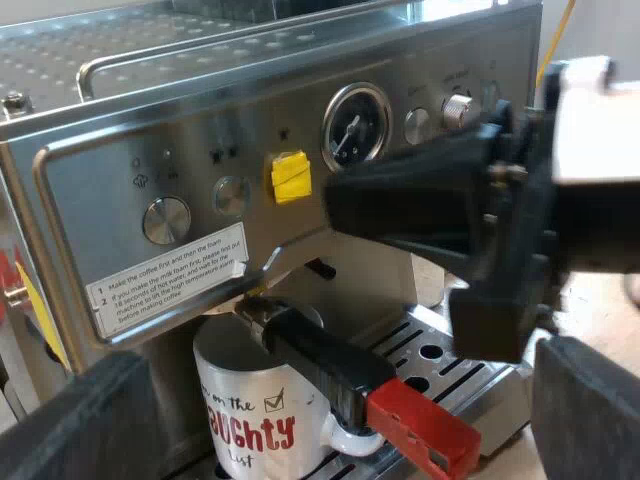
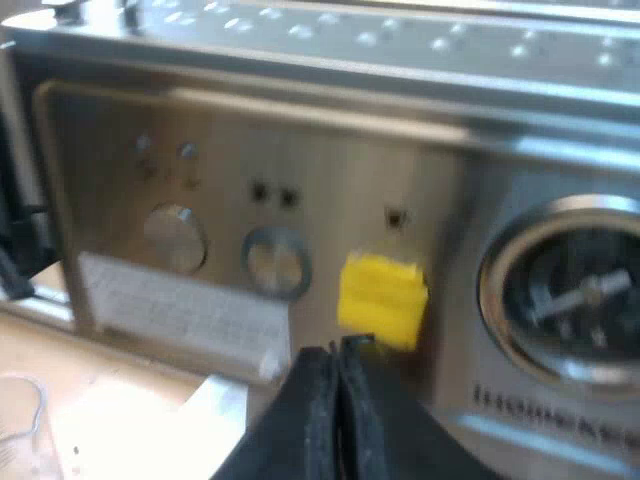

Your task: Place mug into machine

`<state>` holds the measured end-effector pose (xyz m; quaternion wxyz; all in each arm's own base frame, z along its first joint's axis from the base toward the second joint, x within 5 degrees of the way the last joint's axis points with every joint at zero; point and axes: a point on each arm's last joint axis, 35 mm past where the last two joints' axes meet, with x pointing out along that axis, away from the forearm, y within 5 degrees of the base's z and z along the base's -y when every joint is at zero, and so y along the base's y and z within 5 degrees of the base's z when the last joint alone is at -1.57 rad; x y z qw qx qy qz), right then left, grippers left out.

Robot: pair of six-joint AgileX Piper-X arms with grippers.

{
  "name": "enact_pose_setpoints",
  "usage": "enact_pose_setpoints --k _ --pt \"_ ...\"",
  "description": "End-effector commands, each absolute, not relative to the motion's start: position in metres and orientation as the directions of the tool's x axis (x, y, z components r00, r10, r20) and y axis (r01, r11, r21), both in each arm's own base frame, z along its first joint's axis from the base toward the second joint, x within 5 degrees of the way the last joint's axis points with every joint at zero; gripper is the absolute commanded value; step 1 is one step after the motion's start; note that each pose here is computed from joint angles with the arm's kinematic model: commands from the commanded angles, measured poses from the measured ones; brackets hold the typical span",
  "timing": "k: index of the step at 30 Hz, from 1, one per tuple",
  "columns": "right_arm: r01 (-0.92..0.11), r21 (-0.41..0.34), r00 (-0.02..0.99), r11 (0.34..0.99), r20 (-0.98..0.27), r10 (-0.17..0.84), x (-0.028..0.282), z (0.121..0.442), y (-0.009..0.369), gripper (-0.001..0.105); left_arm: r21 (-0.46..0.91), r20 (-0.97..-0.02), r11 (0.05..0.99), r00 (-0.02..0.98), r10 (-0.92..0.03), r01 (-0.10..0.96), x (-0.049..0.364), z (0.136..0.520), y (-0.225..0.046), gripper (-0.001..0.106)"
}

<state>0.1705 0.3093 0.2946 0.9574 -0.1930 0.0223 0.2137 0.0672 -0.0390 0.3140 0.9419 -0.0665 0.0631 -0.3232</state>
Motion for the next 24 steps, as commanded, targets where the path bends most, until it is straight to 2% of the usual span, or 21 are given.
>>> enact_pose_setpoints --k 1,5,8,14,20,24 --pt "-0.4 -0.375 0.915 0.836 -0.109 0.389 0.179 0.301 0.315 0.0 -0.163 -0.06 0.781 0.785 -0.617 0.602 0.065 0.317 -0.038 0.077" --pt "-0.379 -0.396 0.924 0.836 -0.116 0.365 0.187 0.297 0.321 0.0 -0.164 -0.06 0.771 0.774 -0.63 0.615 0.065 0.317 -0.039 0.077" --pt "-0.303 -0.408 0.953 0.861 -0.114 0.281 0.196 0.294 0.317 0.0 -0.164 -0.06 0.771 0.774 -0.63 0.615 0.065 0.317 -0.039 0.077" --pt "-0.236 -0.407 0.972 0.883 -0.103 0.212 0.213 0.294 0.306 0.0 -0.164 -0.06 0.771 0.774 -0.63 0.615 0.065 0.317 -0.039 0.077" --pt "-0.198 -0.398 0.98 0.896 -0.094 0.175 0.225 0.293 0.299 0.0 -0.164 -0.06 0.771 0.774 -0.63 0.615 0.065 0.317 -0.039 0.077" --pt "-0.209 -0.414 0.978 0.886 -0.112 0.178 0.223 0.293 0.299 0.0 -0.166 -0.065 0.772 0.774 -0.63 0.614 0.065 0.316 -0.039 0.077"
